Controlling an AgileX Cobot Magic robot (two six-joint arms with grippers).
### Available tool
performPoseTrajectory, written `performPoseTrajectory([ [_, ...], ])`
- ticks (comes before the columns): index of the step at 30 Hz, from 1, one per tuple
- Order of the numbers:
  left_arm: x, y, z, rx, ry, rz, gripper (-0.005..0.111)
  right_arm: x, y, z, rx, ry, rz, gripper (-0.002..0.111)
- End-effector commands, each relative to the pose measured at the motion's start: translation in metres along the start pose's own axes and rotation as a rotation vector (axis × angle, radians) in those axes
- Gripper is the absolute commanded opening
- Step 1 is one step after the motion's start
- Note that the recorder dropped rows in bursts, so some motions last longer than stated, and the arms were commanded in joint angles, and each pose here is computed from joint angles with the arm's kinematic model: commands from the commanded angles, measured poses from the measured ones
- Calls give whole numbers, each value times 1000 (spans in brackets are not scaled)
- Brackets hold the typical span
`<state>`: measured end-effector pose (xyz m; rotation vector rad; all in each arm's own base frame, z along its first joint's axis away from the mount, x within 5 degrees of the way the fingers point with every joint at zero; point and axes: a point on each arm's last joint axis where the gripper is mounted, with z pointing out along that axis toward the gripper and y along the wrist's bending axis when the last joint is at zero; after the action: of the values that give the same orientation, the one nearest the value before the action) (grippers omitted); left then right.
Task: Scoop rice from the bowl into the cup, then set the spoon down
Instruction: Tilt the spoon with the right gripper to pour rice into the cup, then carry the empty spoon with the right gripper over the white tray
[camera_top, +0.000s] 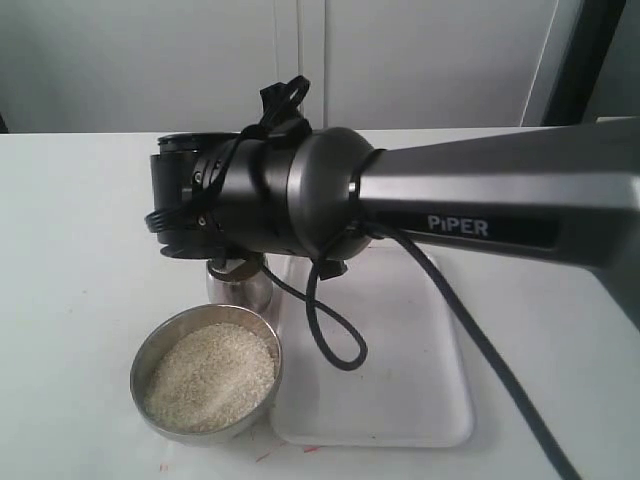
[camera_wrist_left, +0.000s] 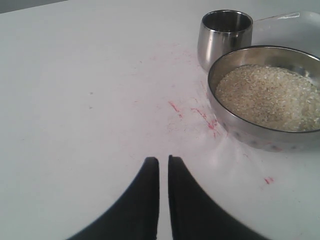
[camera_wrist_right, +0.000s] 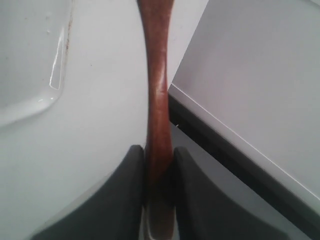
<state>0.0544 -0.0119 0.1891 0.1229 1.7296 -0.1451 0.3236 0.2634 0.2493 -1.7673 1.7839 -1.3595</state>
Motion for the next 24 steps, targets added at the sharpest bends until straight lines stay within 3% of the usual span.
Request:
performPoseTrajectory([
  [1,-2,-1,0,9,-5,-7,14,1,-1,-7,12,-7,3,0],
  [14,-2,-1,0,9,-5,-7,14,7,-6,-16,12,-29,-9,0],
  [24,-2,-1,0,9,-5,-7,14,24,-18,-30,19,-56,287,0],
])
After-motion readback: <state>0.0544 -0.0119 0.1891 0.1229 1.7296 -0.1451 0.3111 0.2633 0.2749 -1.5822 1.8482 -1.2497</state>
